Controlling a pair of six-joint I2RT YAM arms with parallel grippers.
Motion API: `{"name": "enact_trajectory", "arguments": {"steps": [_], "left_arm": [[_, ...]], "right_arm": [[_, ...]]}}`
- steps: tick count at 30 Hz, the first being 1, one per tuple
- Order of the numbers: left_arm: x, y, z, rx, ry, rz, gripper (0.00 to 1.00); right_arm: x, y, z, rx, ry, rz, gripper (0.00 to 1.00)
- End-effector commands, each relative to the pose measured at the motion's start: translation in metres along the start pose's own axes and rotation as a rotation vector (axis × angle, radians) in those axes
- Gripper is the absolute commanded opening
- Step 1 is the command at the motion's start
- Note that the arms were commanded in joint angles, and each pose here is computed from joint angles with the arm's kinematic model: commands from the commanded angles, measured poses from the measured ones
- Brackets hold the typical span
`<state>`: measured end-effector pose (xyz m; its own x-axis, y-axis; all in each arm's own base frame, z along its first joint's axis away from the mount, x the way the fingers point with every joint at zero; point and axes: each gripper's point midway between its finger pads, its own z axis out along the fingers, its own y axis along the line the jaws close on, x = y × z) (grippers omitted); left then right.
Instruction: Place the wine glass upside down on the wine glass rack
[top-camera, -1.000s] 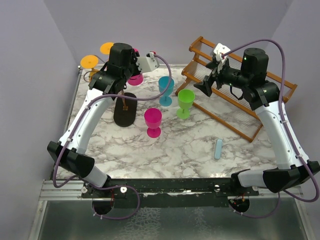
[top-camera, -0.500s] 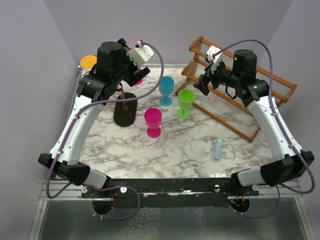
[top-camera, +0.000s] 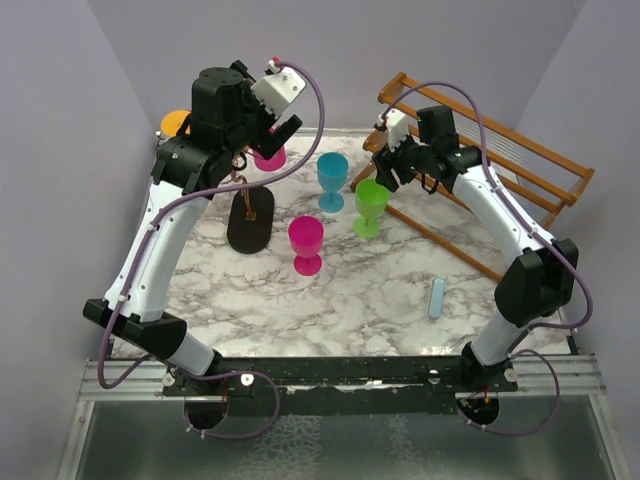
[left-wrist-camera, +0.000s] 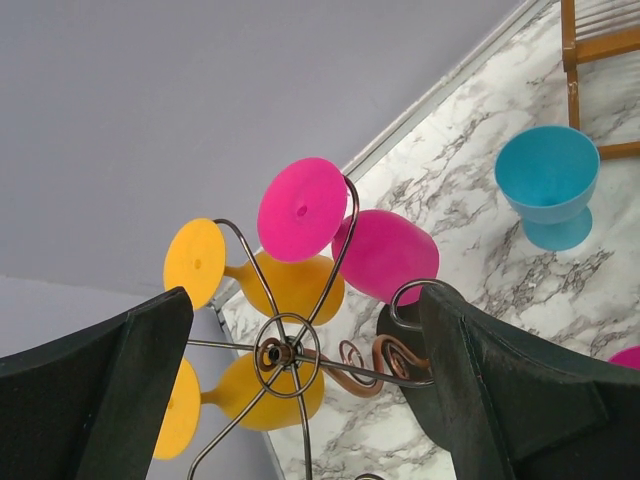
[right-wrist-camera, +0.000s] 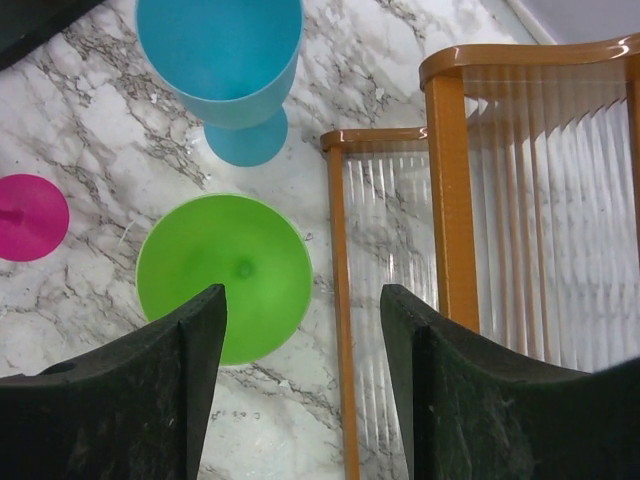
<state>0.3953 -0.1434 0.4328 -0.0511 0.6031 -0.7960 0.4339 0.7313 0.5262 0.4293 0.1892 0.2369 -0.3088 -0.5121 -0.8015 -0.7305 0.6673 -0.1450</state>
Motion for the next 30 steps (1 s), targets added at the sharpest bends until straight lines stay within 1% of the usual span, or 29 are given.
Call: {"name": "enact_trajectory", "arguments": {"steps": [1,9,13,21,25,30], "left_arm": [[-0.007,0.006,-0.004,-0.017,-0.002,-0.05,0.99],[-0.014,0.004,-0.003,0.004,-0.014,-0.075,0.99],[-0.015,0.005,-0.003,0.005,-0.015,-0.081,0.99],[-0.013,0.004,-0.004,0.008,-0.008,-0.074,0.99],[-0.012,0.003,-0.004,0.012,-0.005,-0.07,0.99],[-0.009,0.001,-0.003,0.02,0.002,-0.064,0.99]], "right_arm": [[-0.001,-0.005,0.011,0.044,0.041,0.003,0.57],[0.021,0.011,0.031,-0.018,0.114,0.017,0.44],[0.027,0.01,0.036,-0.012,0.136,0.016,0.39],[0.035,0.014,0.043,-0.023,0.16,0.014,0.33],[0.035,0.015,0.043,-0.03,0.157,0.01,0.32],[0.014,0.017,0.03,-0.039,0.098,-0.011,0.31]]}}
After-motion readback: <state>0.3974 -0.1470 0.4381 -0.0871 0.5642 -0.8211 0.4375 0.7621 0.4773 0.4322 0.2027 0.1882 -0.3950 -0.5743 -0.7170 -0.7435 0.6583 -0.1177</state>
